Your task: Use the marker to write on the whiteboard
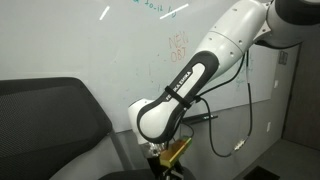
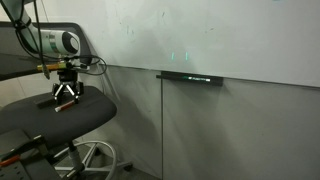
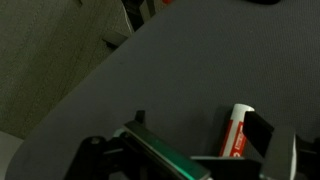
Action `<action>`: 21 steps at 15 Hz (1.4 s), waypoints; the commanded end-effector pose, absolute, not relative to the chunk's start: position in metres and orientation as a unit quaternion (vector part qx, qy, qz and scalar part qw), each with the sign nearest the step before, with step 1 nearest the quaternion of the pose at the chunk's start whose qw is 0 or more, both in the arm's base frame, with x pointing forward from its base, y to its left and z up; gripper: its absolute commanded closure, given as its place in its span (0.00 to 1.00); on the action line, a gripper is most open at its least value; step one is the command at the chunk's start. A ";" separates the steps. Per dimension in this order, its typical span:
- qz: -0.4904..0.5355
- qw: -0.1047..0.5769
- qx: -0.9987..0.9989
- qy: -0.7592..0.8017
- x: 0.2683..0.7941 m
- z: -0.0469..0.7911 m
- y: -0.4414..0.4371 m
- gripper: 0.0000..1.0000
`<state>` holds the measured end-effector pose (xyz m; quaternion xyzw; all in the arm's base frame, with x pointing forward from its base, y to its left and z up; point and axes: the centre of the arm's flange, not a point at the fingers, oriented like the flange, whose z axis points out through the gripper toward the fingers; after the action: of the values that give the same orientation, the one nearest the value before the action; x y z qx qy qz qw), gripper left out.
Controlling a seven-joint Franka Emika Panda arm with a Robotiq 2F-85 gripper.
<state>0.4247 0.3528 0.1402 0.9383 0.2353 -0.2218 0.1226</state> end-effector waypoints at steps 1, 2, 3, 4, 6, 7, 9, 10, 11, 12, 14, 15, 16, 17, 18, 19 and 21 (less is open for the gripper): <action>-0.222 0.111 0.938 0.242 0.413 0.146 0.363 0.00; -0.220 0.110 0.937 0.247 0.411 0.149 0.365 0.00; -0.217 0.110 0.937 0.251 0.408 0.151 0.367 0.00; -0.216 0.109 0.937 0.253 0.406 0.153 0.370 0.00; -0.213 0.107 0.936 0.259 0.404 0.156 0.375 0.00; -0.212 0.105 0.936 0.261 0.403 0.157 0.376 0.00; -0.212 0.102 0.935 0.266 0.404 0.156 0.379 0.00; -0.213 0.099 0.934 0.268 0.406 0.154 0.379 0.00; -0.216 0.098 0.934 0.269 0.409 0.152 0.379 0.00; -0.218 0.098 0.933 0.270 0.411 0.150 0.379 0.00; -0.220 0.096 0.932 0.270 0.419 0.149 0.378 0.00; -0.220 0.094 0.932 0.272 0.422 0.150 0.378 0.00; -0.216 0.092 0.932 0.274 0.426 0.152 0.378 0.00; -0.213 0.090 0.932 0.277 0.429 0.153 0.377 0.00; -0.212 0.088 0.932 0.279 0.434 0.153 0.375 0.00; -0.214 0.087 0.933 0.278 0.439 0.152 0.373 0.00; -0.221 0.090 0.933 0.271 0.447 0.145 0.370 0.00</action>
<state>0.4308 0.3701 0.1517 0.9332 0.2733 -0.2109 0.0995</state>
